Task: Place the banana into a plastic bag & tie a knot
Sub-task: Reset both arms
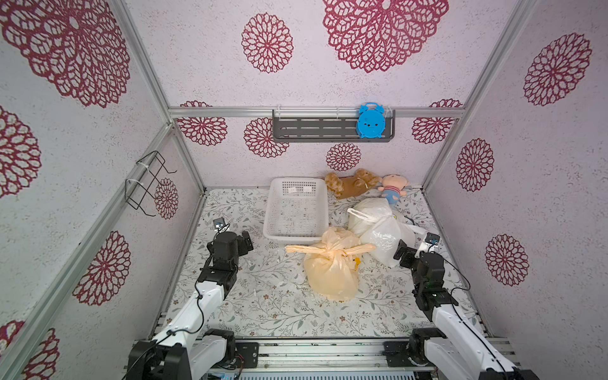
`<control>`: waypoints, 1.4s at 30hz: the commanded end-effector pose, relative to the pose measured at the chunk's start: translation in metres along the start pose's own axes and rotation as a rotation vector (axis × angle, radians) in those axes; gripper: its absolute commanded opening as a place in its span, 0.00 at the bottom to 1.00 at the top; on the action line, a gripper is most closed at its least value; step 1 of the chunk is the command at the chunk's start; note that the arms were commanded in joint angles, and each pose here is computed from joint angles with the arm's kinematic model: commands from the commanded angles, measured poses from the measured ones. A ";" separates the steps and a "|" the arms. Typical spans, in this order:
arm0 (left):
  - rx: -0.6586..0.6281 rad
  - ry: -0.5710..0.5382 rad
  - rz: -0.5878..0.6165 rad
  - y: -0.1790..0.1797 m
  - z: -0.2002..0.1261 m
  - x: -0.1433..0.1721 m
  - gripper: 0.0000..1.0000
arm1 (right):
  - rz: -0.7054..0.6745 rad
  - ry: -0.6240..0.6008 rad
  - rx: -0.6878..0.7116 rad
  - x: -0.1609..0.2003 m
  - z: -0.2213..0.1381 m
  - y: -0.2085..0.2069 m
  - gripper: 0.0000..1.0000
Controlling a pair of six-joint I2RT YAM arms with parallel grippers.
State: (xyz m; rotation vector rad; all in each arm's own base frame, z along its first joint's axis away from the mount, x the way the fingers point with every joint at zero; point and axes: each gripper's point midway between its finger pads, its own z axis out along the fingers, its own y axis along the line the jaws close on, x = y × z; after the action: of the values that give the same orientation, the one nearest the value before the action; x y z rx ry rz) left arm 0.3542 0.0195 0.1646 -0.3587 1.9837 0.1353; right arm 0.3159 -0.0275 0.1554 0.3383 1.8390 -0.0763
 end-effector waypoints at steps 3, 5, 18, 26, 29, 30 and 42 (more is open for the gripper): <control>-0.077 -0.084 0.021 0.019 0.029 -0.026 0.97 | 0.022 -0.175 0.129 -0.026 0.014 -0.027 0.99; -0.070 -0.098 0.005 0.024 0.037 -0.030 0.97 | 0.012 -0.179 0.141 -0.020 0.021 -0.030 0.99; -0.072 -0.211 0.091 0.050 0.040 -0.003 0.97 | -0.045 -0.153 0.108 0.008 0.054 -0.023 0.99; -0.040 -0.262 0.084 0.042 0.067 0.007 0.97 | -0.136 -0.103 0.010 0.023 0.070 0.003 0.99; -0.026 -0.189 0.075 0.043 0.076 0.008 0.97 | -0.159 -0.099 -0.028 0.025 0.070 0.010 0.99; -0.017 -0.198 0.065 0.044 0.077 0.008 0.97 | -0.158 -0.101 -0.028 0.025 0.070 0.010 0.99; -0.020 -0.187 0.065 0.045 0.076 0.011 0.97 | -0.161 -0.104 -0.029 0.025 0.069 0.011 0.99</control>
State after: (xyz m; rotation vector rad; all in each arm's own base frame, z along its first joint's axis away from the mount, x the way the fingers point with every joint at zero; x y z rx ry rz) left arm 0.3993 0.0784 0.1100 -0.2889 1.8457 0.2261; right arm 0.3721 -0.0329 0.1008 0.1926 1.8023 -0.1838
